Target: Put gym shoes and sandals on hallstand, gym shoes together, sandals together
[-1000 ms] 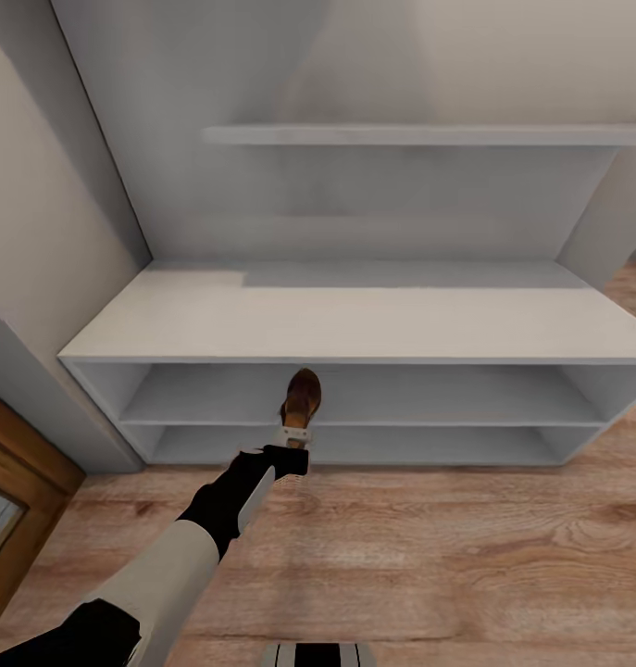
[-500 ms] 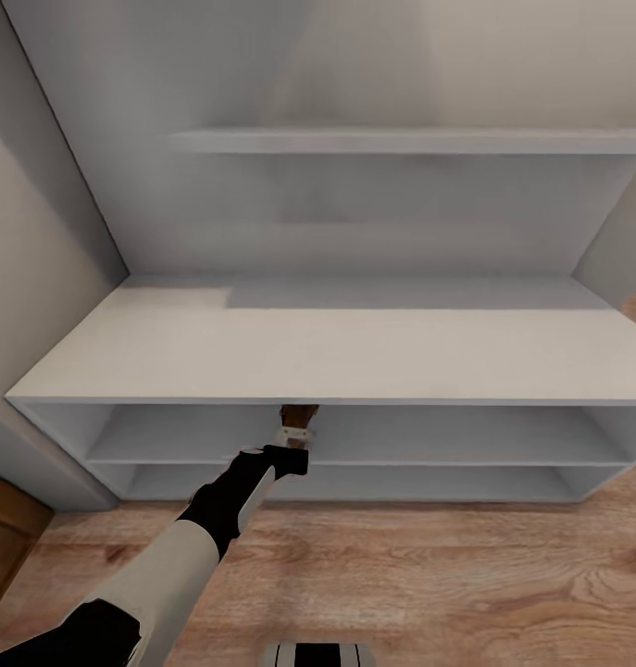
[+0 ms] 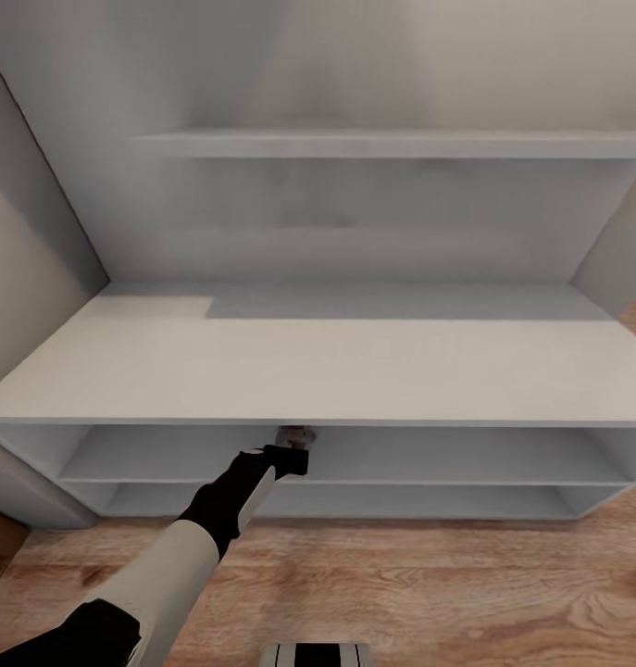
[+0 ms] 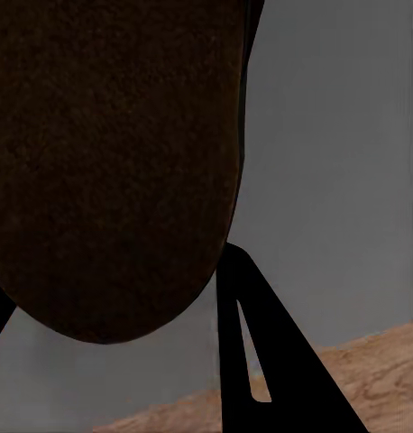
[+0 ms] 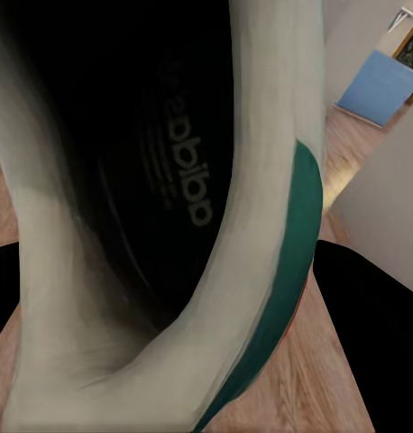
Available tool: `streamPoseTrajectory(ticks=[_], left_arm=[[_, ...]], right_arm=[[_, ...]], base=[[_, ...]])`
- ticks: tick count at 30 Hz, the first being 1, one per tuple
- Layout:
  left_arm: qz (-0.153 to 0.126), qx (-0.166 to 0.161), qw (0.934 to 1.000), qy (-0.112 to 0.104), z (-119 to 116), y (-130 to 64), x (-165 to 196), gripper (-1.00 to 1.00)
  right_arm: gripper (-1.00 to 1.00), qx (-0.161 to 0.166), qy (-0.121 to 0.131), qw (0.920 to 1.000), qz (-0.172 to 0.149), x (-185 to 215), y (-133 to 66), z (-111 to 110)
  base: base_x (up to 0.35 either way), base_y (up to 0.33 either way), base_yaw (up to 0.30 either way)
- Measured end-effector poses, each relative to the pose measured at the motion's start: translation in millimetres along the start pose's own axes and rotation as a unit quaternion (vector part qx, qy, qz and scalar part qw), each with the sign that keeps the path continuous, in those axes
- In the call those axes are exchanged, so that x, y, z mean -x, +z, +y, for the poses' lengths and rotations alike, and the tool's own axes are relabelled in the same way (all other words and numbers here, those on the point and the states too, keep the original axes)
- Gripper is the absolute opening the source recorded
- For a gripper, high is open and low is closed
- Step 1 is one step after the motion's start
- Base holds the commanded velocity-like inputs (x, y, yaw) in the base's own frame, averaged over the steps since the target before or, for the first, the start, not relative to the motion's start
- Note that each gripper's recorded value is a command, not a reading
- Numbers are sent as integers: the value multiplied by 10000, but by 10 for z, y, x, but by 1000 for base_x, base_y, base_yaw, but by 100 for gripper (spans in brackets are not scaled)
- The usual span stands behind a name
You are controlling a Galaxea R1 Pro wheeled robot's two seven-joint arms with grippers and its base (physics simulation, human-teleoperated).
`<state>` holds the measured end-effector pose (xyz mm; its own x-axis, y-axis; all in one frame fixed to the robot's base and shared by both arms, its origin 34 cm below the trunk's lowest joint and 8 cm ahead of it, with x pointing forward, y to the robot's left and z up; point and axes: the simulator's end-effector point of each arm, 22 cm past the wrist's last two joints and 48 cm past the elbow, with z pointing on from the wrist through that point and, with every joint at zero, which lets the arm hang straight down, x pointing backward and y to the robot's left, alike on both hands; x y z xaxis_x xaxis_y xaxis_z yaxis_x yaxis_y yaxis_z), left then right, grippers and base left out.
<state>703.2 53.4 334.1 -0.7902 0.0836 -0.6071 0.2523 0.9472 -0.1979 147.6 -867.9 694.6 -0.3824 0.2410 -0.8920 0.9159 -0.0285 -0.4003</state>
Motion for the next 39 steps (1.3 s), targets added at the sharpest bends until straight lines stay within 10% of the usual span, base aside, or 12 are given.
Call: streamPoseTrajectory(ticks=[13, 14, 39], left_arm=[[1, 0, 10000, 3, -1, 1, -4, -100], [3, 0, 10000, 5, -1, 1, -5, 100], [5, -1, 10000, 1, 0, 6, -12, 100]], right_arm=[[-100, -1, -2, 10000, 2, -4, 0, 1], [-100, -2, -2, 10000, 2, -4, 0, 1], [-100, -7, -6, 10000, 2, -3, 1, 2]], base=[[46, -100, 0], [1, -2, 0], [-228, 0, 0]])
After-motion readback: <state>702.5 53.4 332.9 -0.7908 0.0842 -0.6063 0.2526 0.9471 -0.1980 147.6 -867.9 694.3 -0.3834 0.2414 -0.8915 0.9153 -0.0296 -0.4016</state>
